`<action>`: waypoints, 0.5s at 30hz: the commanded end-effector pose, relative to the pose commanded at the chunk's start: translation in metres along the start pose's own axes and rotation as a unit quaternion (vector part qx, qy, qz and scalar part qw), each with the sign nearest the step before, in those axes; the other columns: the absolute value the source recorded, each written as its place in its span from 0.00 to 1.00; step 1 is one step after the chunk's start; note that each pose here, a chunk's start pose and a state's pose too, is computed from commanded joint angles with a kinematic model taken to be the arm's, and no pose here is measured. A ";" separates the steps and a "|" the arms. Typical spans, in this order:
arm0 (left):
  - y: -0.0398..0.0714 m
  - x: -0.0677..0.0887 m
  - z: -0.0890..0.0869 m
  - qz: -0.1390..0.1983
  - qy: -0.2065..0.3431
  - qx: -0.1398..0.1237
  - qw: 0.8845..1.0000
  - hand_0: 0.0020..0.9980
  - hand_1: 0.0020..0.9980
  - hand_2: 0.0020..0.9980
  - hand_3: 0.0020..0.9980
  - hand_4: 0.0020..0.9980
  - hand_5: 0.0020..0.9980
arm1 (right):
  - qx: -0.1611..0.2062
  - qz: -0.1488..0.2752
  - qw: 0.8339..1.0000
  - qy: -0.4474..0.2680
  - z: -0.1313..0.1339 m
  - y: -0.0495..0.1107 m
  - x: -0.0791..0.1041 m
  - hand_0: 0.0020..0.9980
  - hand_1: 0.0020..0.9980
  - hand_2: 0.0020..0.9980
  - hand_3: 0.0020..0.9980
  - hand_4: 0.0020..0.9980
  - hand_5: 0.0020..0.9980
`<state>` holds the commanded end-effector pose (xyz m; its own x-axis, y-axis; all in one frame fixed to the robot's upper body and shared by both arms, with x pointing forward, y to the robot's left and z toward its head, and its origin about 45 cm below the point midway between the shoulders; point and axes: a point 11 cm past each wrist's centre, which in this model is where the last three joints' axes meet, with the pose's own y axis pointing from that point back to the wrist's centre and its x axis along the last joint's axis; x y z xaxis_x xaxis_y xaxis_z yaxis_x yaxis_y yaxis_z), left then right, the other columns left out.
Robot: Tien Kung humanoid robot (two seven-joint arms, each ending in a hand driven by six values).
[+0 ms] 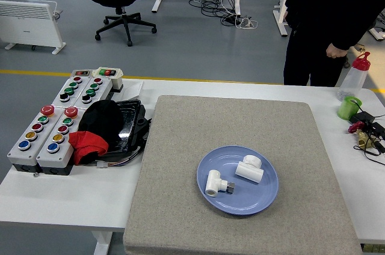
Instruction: Pick pipe place plate twice
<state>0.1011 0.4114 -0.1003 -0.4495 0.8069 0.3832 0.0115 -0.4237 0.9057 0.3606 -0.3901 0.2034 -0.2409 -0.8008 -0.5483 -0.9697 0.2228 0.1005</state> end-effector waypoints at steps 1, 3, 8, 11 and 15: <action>0.000 0.000 0.000 0.000 0.000 0.000 1.000 0.72 0.77 0.73 0.69 0.44 1.00 | 0.000 -0.002 1.000 0.000 0.000 0.000 0.000 0.80 0.77 0.82 0.83 0.53 0.53; 0.000 0.000 0.001 0.000 0.000 0.000 1.000 0.72 0.77 0.73 0.69 0.44 1.00 | -0.002 -0.007 1.000 0.002 0.000 0.000 -0.001 0.80 0.77 0.82 0.83 0.53 0.53; 0.000 0.000 0.001 0.000 -0.002 0.001 1.000 0.72 0.77 0.73 0.69 0.44 1.00 | -0.006 -0.023 1.000 0.007 0.001 0.000 -0.004 0.84 0.80 0.86 0.86 0.56 0.59; 0.000 0.000 0.001 0.000 -0.002 0.001 1.000 0.72 0.77 0.73 0.69 0.44 1.00 | -0.008 -0.030 0.999 0.010 0.001 0.000 -0.006 0.88 0.82 0.90 0.87 0.60 0.67; 0.000 0.000 0.001 0.000 -0.002 0.001 1.000 0.72 0.77 0.73 0.69 0.44 1.00 | -0.009 -0.036 0.999 0.013 0.002 0.000 -0.007 0.88 0.82 0.90 0.87 0.60 0.67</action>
<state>0.1020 0.4112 -0.1000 -0.4457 0.8086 0.3840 0.0131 -0.4230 0.9060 0.3626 -0.3837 0.2057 -0.1709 -0.8285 -0.5332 -0.9851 0.1541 0.0764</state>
